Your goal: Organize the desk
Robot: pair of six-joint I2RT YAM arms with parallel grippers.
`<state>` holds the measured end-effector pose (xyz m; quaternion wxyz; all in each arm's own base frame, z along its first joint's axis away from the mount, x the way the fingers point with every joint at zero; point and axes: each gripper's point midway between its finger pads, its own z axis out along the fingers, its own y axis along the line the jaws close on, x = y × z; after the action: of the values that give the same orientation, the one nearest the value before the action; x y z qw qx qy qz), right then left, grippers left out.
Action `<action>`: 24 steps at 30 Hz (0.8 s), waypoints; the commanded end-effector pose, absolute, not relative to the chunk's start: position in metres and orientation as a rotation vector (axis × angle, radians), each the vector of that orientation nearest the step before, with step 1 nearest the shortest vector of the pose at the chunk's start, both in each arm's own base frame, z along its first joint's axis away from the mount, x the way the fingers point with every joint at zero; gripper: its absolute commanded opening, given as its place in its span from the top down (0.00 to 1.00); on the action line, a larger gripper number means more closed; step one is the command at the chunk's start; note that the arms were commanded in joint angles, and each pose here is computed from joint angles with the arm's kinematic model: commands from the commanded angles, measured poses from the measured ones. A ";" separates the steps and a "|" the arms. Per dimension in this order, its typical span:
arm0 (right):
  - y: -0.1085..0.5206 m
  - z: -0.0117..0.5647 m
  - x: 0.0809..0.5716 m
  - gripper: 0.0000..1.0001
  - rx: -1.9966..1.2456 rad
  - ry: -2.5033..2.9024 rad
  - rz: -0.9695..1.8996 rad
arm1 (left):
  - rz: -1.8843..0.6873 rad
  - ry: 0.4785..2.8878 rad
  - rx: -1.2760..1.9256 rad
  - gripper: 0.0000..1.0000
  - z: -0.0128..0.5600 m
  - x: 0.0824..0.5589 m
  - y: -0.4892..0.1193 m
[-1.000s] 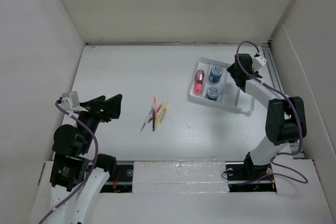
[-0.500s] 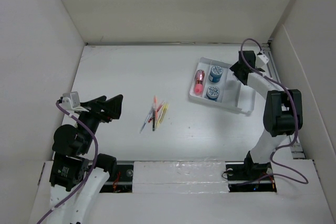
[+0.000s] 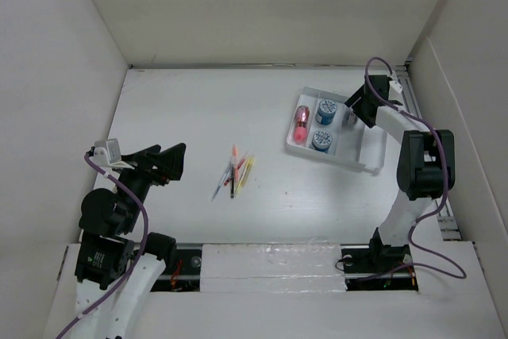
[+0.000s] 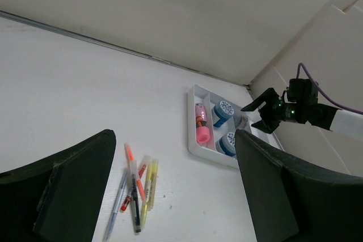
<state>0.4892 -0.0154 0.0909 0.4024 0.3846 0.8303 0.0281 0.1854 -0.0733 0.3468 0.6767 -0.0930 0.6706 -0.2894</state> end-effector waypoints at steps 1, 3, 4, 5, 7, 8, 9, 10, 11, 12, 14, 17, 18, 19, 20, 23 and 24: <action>-0.007 0.116 0.503 0.25 0.908 2.051 0.143 | -0.655 1.460 -0.187 0.18 0.357 0.185 -0.074; -0.005 0.112 0.503 0.26 0.912 2.069 0.148 | -0.657 1.463 -0.186 0.18 0.357 0.186 -0.075; -0.008 0.112 0.505 0.27 0.920 2.072 0.149 | -0.658 1.464 -0.182 0.18 0.357 0.185 -0.075; -0.009 0.110 0.504 0.28 0.922 2.077 0.145 | -0.658 1.461 -0.183 0.18 0.357 0.185 -0.075; -0.011 0.114 0.503 0.34 0.922 2.057 0.134 | -0.655 1.458 -0.189 0.18 0.357 0.185 -0.074; -0.013 0.115 0.502 0.35 0.924 2.052 0.129 | -0.654 1.459 -0.188 0.18 0.357 0.185 -0.074; -0.014 0.116 0.502 0.36 0.928 2.046 0.122 | -0.654 1.464 -0.188 0.18 0.356 0.186 -0.074; -0.010 0.116 0.502 0.32 0.915 2.050 0.117 | -0.658 1.467 -0.183 0.18 0.356 0.186 -0.075; -0.007 0.117 0.503 0.29 0.902 2.054 0.112 | -0.658 1.465 -0.182 0.18 0.356 0.186 -0.075; -0.010 0.114 0.501 0.26 0.900 2.069 0.082 | -0.658 1.464 -0.182 0.18 0.356 0.185 -0.075; -0.005 0.113 0.502 0.18 0.881 2.077 0.033 | -0.656 1.463 -0.185 0.18 0.356 0.186 -0.075; -0.004 0.106 0.503 0.17 0.875 2.114 -0.013 | -0.661 1.468 -0.179 0.18 0.355 0.186 -0.076; 0.001 0.105 0.504 0.17 0.854 2.128 -0.028 | -0.661 1.464 -0.180 0.18 0.356 0.185 -0.076; 0.003 0.103 0.504 0.17 0.840 2.132 -0.051 | -0.658 1.461 -0.183 0.18 0.357 0.185 -0.075; 0.002 0.102 0.504 0.17 0.839 2.135 -0.061 | -0.657 1.462 -0.185 0.18 0.356 0.186 -0.075; 0.006 0.092 0.504 0.17 0.832 2.181 -0.059 | -0.660 1.468 -0.178 0.18 0.355 0.186 -0.076; 0.002 0.090 0.504 0.17 0.836 2.190 -0.063 | -0.660 1.465 -0.177 0.18 0.356 0.185 -0.076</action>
<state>0.5019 0.0050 0.0885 0.3963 0.3340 0.8551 -0.0140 0.1856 -0.0733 0.3464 0.6767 -0.0919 0.6712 -0.2883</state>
